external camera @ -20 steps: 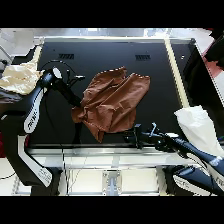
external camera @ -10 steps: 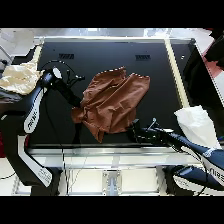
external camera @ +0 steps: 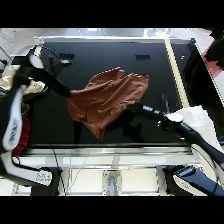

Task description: Fold the shirts.

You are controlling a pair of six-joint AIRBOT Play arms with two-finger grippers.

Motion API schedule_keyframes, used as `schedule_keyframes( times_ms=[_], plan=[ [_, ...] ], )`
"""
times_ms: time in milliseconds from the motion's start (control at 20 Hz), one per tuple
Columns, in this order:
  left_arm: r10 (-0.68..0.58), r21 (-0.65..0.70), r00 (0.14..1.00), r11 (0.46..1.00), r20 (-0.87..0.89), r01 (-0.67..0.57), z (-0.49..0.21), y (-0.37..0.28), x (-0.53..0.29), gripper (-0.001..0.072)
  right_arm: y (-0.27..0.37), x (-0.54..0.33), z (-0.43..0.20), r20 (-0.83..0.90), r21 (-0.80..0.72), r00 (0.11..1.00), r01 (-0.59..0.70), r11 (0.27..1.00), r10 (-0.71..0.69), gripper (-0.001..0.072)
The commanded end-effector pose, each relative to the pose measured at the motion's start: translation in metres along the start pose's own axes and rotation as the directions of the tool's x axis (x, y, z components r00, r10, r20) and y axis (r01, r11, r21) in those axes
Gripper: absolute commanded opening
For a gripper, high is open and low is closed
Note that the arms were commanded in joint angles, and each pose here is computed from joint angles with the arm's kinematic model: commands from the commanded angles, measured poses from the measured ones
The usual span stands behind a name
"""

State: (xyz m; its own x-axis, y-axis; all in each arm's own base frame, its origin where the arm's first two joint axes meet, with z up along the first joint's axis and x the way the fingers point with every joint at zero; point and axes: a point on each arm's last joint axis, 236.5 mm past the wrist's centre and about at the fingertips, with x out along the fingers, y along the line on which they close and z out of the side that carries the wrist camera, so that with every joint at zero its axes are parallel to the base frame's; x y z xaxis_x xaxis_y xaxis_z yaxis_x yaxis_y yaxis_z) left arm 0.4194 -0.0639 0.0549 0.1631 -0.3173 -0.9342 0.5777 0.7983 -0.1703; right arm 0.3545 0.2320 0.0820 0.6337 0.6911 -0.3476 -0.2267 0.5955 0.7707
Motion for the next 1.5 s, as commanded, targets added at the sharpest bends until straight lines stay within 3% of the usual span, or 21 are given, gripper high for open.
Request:
schedule_keyframes(
  times_ms=[0,100,200,300,350,400,450,500,600,700,800,850,950,1050,1150,1250,1300,1350,1400,1450],
  plan=[
    [0.186,-0.047,0.959,0.982,0.213,-0.180,-0.002,0.002,-0.112,0.0012,0.094,-0.074,0.068,0.145,-0.648,0.988,0.051,0.760,0.058,0.0013],
    [0.304,-0.065,0.884,0.951,0.356,-0.301,-0.004,-0.012,-0.180,0.0013,0.150,-0.127,0.090,0.216,-0.773,0.968,0.090,0.627,0.126,0.0013],
    [0.423,-0.101,0.732,0.892,0.534,-0.442,-0.002,-0.034,-0.256,0.0013,0.192,-0.175,0.100,0.268,-0.809,0.946,0.120,0.576,0.179,0.0014],
    [0.510,-0.190,0.451,0.789,0.732,-0.584,0.001,-0.069,-0.350,0.0013,0.226,-0.224,0.109,0.326,-0.826,0.921,0.169,0.538,0.213,0.0013],
    [0.522,-0.264,0.269,0.732,0.809,-0.628,-0.002,-0.090,-0.402,0.0013,0.238,-0.244,0.112,0.351,-0.824,0.911,0.189,0.535,0.218,0.0013],
    [0.519,-0.350,0.114,0.708,0.847,-0.614,-0.009,-0.109,-0.444,0.0013,0.248,-0.260,0.115,0.362,-0.828,0.908,0.209,0.521,0.212,0.0013],
    [0.518,-0.414,0.011,0.695,0.855,-0.587,-0.020,-0.123,-0.471,0.0013,0.256,-0.273,0.116,0.367,-0.839,0.907,0.226,0.495,0.208,0.0013],
    [0.531,-0.436,-0.010,0.685,0.847,-0.583,-0.028,-0.126,-0.478,0.0013,0.264,-0.283,0.119,0.377,-0.846,0.901,0.242,0.476,0.212,0.0013],
    [0.539,-0.426,0.056,0.721,0.841,-0.546,-0.030,-0.125,-0.462,0.0013,0.283,-0.301,0.137,0.431,-0.844,0.870,0.294,0.448,0.240,0.0013],
    [0.478,-0.354,0.177,0.810,0.860,-0.468,-0.015,-0.128,-0.431,0.0013,0.292,-0.304,0.161,0.479,-0.834,0.846,0.355,0.423,0.234,0.0012],
    [0.366,-0.250,0.396,0.916,0.842,-0.313,0.007,-0.125,-0.372,0.0013,0.286,-0.283,0.190,0.509,-0.821,0.841,0.409,0.399,0.185,0.0012],
    [0.317,-0.215,0.511,0.944,0.799,-0.249,0.013,-0.118,-0.337,0.0013,0.276,-0.262,0.207,0.520,-0.813,0.841,0.433,0.388,0.149,0.0012],
    [0.245,-0.205,0.719,0.968,0.651,-0.144,0.016,-0.088,-0.266,0.0013,0.242,-0.196,0.234,0.500,-0.810,0.864,0.439,0.389,0.066,0.0013],
    [0.143,-0.247,0.873,0.969,0.465,-0.028,0.010,-0.058,-0.194,0.0013,0.186,-0.107,0.245,0.422,-0.816,0.905,0.402,0.416,-0.047,0.0013],
    [0.041,-0.303,0.949,0.951,0.313,0.059,0.007,-0.025,-0.126,0.0013,0.115,-0.016,0.243,0.336,-0.800,0.929,0.370,0.473,-0.158,0.0015],
    [-0.043,-0.379,0.971,0.916,0.233,0.132,0.012,0.008,-0.060,0.0017,0.044,0.061,0.236,0.296,-0.714,0.927,0.374,0.592,-0.228,0.0035],
    [-0.074,-0.426,0.971,0.889,0.227,0.168,0.018,0.023,-0.030,0.0050,0.019,0.087,0.234,0.299,-0.660,0.923,0.383,0.646,-0.241,0.0162],
    [-0.092,-0.455,0.966,0.868,0.243,0.198,0.025,0.035,-0.007,0.0238,0.000,0.105,0.233,0.311,-0.611,0.918,0.391,0.688,-0.246,0.0374],
    [-0.094,-0.486,0.953,0.843,0.289,0.231,0.036,0.049,0.009,0.0385,-0.013,0.119,0.235,0.334,-0.583,0.912,0.400,0.707,-0.240,0.0446],
    [-0.082,-0.512,0.933,0.817,0.352,0.265,0.049,0.063,0.017,0.0385,-0.019,0.123,0.242,0.363,-0.577,0.903,0.412,0.705,-0.231,0.0447]
  ],
)
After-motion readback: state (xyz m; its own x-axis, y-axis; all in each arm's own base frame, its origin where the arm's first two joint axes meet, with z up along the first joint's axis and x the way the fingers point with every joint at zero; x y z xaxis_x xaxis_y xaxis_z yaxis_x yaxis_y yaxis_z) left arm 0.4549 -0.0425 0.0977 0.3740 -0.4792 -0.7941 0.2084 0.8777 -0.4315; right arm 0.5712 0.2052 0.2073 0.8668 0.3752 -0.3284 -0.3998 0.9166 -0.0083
